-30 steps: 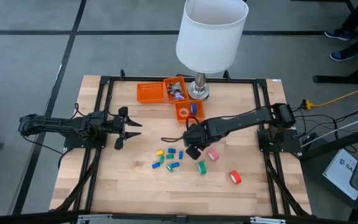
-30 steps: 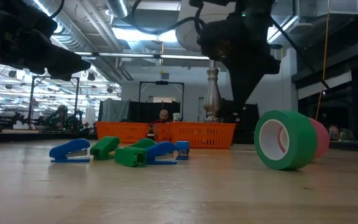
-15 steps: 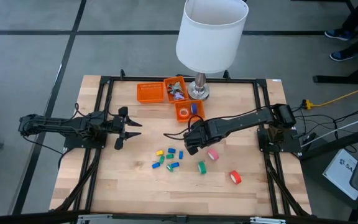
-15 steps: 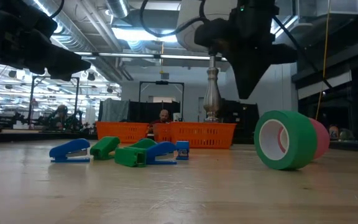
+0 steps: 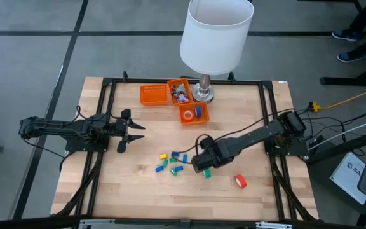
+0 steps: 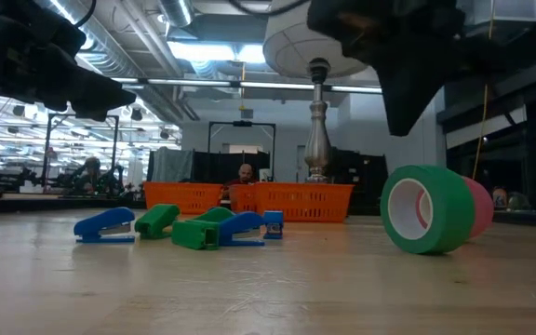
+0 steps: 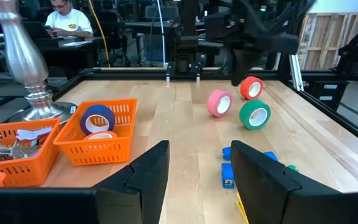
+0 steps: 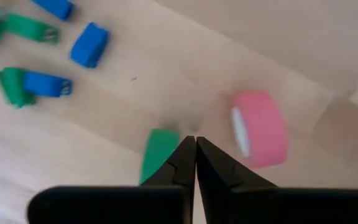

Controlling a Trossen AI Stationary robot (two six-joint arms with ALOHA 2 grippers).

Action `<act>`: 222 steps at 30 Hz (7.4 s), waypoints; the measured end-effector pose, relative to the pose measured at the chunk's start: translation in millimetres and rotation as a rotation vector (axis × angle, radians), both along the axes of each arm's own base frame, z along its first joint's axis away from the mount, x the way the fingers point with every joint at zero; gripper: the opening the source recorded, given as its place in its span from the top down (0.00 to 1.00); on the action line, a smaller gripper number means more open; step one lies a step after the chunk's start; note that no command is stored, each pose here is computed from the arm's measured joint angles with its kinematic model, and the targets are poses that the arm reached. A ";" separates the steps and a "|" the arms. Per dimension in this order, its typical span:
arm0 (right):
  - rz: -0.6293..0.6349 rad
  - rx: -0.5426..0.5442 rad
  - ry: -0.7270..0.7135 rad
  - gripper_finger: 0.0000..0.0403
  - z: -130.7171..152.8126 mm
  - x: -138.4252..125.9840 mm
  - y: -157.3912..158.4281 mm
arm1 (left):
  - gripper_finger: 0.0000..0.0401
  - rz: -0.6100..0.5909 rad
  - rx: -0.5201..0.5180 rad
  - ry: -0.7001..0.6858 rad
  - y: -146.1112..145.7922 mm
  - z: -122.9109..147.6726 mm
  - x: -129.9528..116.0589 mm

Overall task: Pick and place Stapler, Stapler remover, tape
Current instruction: Put the green tape into the bottom right orange basket, then put the pink tape into the bottom right orange basket

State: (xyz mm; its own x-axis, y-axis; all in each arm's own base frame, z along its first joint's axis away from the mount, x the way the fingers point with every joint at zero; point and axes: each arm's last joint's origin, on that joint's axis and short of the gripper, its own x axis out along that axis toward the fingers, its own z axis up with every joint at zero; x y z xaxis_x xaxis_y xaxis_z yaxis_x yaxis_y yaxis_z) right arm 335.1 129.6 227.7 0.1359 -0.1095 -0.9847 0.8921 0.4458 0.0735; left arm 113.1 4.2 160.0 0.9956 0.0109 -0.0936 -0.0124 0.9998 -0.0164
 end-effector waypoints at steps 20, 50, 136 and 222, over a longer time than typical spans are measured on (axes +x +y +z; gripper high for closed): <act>0.079 0.065 -0.035 0.47 -14.4 2.2 32.4 | 0.58 0.000 0.000 0.000 0.0 0.0 0.0; 0.016 0.049 0.043 0.71 -46.9 16.4 24.0 | 0.58 0.000 0.000 0.000 0.0 0.0 0.0; -0.218 -0.274 0.098 0.68 -10.6 44.1 -218.2 | 0.58 0.000 0.000 0.000 0.0 0.0 0.0; 0.123 0.022 0.287 0.16 -72.5 -0.7 -18.5 | 0.58 0.000 0.000 0.000 0.0 0.0 0.0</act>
